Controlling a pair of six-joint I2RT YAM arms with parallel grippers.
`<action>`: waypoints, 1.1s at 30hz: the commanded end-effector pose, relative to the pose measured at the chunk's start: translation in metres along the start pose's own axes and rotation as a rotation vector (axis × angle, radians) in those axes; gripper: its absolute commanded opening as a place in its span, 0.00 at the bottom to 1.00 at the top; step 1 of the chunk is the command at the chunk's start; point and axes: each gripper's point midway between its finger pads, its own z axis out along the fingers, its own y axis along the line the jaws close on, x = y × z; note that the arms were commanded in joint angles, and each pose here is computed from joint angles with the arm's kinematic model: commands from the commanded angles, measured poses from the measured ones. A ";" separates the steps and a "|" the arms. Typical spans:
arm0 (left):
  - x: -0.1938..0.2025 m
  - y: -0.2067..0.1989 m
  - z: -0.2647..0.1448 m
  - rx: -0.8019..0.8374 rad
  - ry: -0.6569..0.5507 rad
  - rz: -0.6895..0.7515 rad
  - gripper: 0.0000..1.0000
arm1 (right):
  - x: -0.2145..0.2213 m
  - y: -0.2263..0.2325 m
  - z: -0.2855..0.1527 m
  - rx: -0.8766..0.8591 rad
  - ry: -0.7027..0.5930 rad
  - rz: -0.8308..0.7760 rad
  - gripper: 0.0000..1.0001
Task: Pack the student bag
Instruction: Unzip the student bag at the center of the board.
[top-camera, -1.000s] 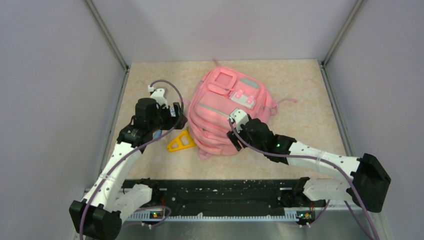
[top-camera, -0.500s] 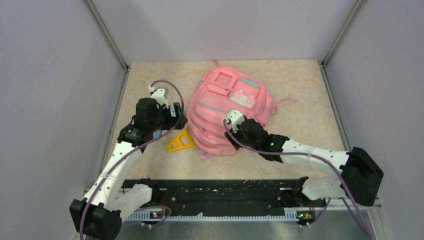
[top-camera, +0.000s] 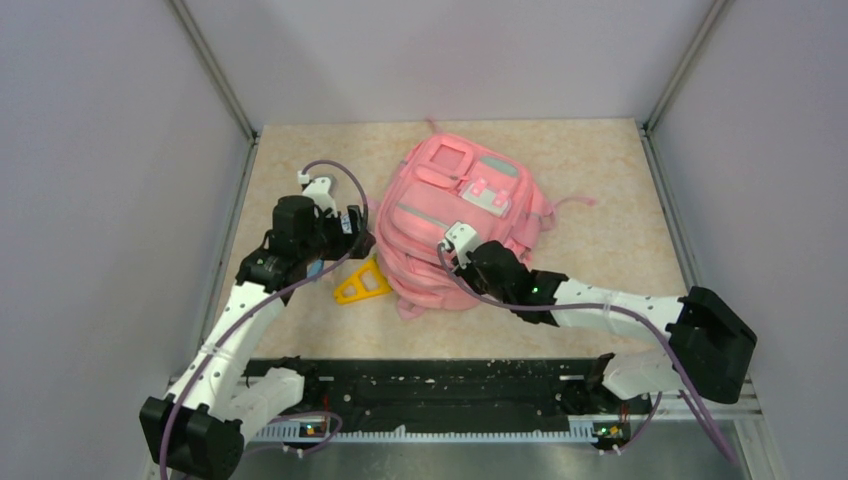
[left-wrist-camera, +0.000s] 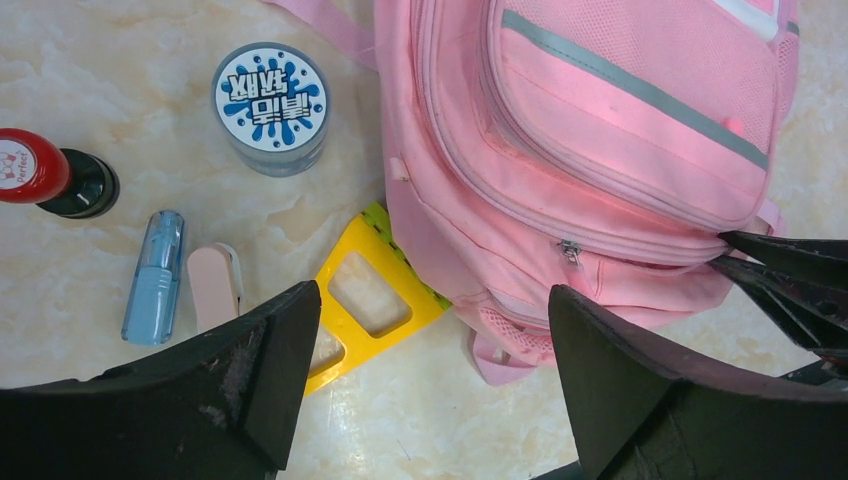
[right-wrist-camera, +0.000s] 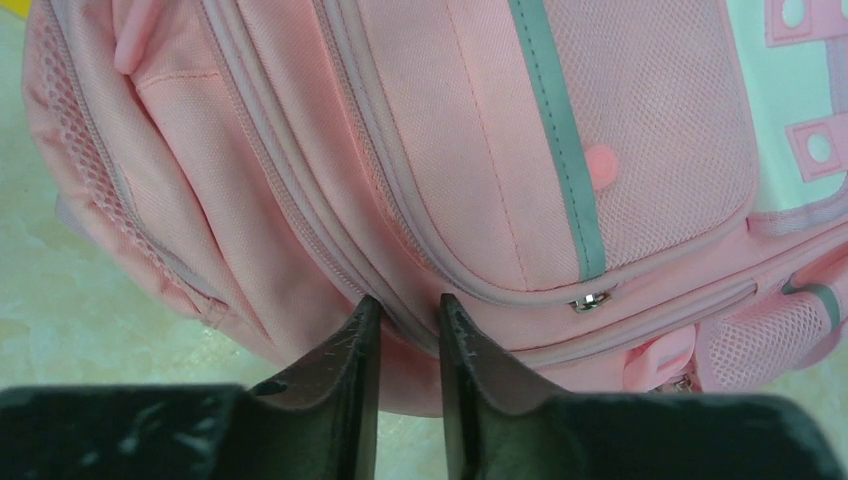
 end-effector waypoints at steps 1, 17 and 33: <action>-0.002 0.000 0.003 0.002 -0.005 0.014 0.88 | -0.049 -0.028 -0.003 0.131 -0.126 0.021 0.06; -0.007 0.045 0.021 -0.218 0.015 0.012 0.89 | -0.112 -0.063 -0.076 0.205 -0.414 0.182 0.00; -0.012 0.086 0.117 -0.349 0.226 -0.062 0.93 | -0.120 -0.052 -0.094 0.107 -0.510 0.253 0.00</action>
